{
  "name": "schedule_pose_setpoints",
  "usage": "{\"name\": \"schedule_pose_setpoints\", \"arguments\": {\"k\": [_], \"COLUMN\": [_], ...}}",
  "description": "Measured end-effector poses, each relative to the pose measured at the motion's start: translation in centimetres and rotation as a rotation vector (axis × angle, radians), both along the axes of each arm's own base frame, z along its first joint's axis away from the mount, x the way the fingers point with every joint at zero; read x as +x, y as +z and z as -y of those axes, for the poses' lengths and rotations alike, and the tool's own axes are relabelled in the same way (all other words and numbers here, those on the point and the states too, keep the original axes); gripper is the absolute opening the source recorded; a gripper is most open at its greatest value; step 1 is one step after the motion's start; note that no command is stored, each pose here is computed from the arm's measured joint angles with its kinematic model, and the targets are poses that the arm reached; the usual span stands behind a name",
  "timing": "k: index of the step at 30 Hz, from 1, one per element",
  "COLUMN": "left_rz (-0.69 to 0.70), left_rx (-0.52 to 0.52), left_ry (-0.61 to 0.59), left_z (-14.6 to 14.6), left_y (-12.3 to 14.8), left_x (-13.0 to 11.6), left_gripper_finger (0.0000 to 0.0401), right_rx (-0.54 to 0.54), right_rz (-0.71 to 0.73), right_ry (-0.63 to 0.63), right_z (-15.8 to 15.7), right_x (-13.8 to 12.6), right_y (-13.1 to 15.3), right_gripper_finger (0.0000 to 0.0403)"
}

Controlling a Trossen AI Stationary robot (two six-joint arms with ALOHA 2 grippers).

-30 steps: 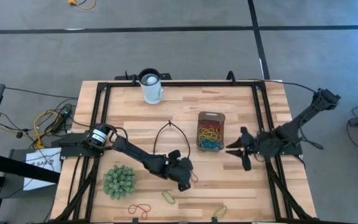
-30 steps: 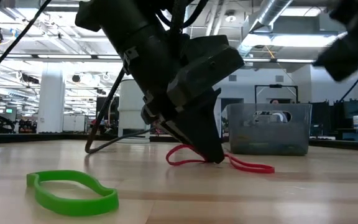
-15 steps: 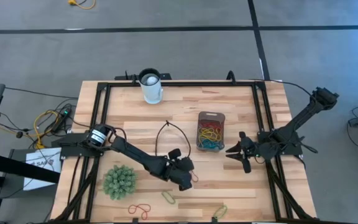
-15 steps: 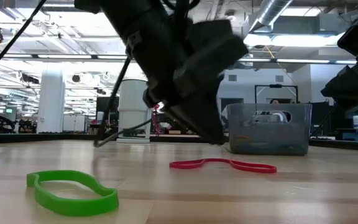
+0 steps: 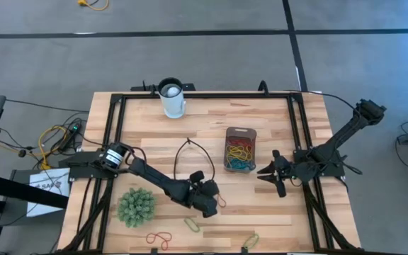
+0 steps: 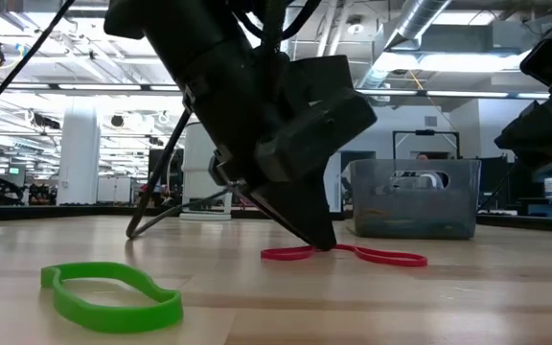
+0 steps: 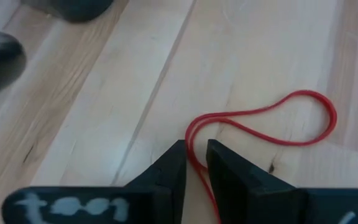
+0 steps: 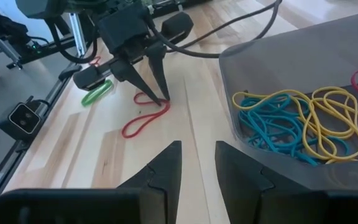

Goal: Pick and place items into bin
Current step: Put the red rubber band into the black bin

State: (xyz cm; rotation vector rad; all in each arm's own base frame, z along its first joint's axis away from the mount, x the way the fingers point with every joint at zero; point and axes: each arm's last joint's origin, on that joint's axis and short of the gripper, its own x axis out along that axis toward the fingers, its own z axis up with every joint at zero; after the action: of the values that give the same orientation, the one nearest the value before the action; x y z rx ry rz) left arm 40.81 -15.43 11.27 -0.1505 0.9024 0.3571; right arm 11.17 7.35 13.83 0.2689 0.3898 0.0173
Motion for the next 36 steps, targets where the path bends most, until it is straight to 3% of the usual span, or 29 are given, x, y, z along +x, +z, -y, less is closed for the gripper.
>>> {"name": "schedule_pose_setpoints", "arguments": {"k": [6,12,15,21,25,28,32,36], "left_rz": [0.000,-0.004,0.009,0.027,0.072,0.115,0.157,0.176], "left_rx": [0.013,0.074,0.119,0.311,0.423,0.392,0.303,0.244], "left_ry": [0.011,-0.039,-0.061,-0.055,-0.100,-0.137,-0.117,-0.117], "left_z": [-0.1,0.5,1.1,0.4,-2.1,-4.8,-9.7,-14.6], "left_y": [-0.2,1.0,3.7,11.8,16.9,19.3,19.6,17.5], "left_x": [0.0,0.9,2.1,3.9,5.4,6.4,7.8,8.9], "left_gripper_finger": [0.0010,0.0002,0.0001,0.0000,0.0000,0.0000,0.0000,0.0000], "right_rx": [0.000,-0.007,-0.010,-0.010,-0.011,-0.026,-0.051,-0.055], "right_rz": [0.000,-0.004,-0.008,-0.007,-0.005,-0.004,-0.021,-0.028], "right_ry": [0.000,-0.006,-0.007,-0.007,-0.011,-0.035,-0.050,-0.048], "right_z": [0.0,0.0,0.1,0.1,0.1,0.2,0.3,0.3], "right_x": [0.0,0.0,0.0,0.0,0.0,0.0,-0.1,-0.2], "right_y": [0.0,-0.1,-0.1,-0.1,-0.1,-0.1,-0.3,-0.4], "right_gripper_finger": [0.0092,0.0092,0.0092,0.0092,0.0092,0.0092,0.0092,0.0092]}}
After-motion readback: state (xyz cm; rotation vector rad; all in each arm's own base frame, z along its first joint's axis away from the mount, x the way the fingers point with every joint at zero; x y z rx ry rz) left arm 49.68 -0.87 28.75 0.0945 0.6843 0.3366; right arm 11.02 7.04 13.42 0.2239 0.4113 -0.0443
